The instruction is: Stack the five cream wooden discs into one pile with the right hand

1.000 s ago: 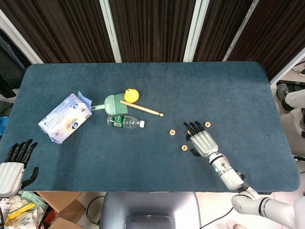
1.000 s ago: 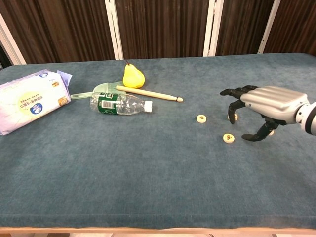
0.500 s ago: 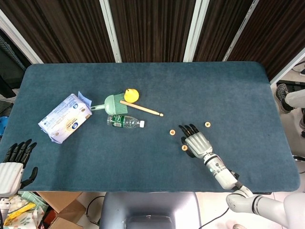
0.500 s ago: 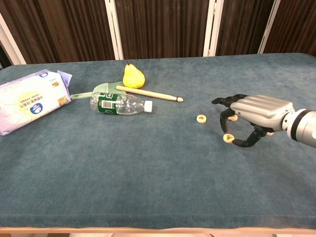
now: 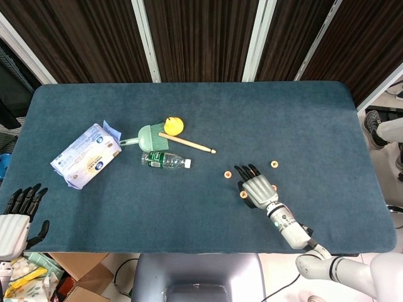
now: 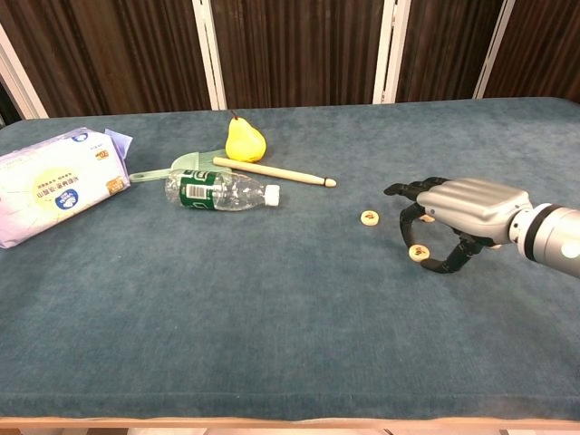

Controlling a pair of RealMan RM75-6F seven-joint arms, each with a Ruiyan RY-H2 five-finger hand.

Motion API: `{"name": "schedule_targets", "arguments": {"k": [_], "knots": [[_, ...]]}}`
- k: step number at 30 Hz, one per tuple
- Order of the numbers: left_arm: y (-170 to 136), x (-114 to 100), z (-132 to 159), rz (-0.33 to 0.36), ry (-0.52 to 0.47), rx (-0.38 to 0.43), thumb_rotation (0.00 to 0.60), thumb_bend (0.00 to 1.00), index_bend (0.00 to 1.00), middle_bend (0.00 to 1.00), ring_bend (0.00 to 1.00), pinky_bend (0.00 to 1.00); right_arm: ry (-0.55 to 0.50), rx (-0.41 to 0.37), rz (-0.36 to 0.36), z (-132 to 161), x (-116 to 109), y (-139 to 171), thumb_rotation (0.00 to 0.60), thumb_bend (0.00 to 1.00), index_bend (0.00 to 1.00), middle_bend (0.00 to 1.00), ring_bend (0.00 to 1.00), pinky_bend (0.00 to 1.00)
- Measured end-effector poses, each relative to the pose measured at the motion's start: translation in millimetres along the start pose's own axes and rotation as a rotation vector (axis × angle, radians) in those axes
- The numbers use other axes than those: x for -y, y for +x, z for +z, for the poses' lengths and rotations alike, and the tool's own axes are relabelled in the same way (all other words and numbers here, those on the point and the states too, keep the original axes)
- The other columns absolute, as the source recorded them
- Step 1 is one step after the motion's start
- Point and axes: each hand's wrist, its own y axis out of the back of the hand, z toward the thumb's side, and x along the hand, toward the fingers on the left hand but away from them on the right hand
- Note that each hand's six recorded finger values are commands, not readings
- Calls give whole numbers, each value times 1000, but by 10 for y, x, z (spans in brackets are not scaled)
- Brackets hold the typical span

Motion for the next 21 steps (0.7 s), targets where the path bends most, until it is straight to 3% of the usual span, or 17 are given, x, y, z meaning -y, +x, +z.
{"name": "schedule_targets", "arguments": {"k": [9, 15, 21], "knots": [[-1, -5, -1, 2, 0, -3, 600, 482, 0, 0, 0, 0, -9, 20, -48, -97, -128, 65, 600, 506, 650, 34, 0, 0], [-10, -12, 5, 8, -2, -2, 600, 481, 0, 0, 0, 0, 17, 75, -99, -423, -287, 291, 600, 505, 650, 34, 0, 0], [2, 9, 28, 1, 1, 5, 600, 482, 0, 0, 0, 0, 43, 136, -77, -738, -206, 512, 600, 506, 650, 34, 0, 0]]}}
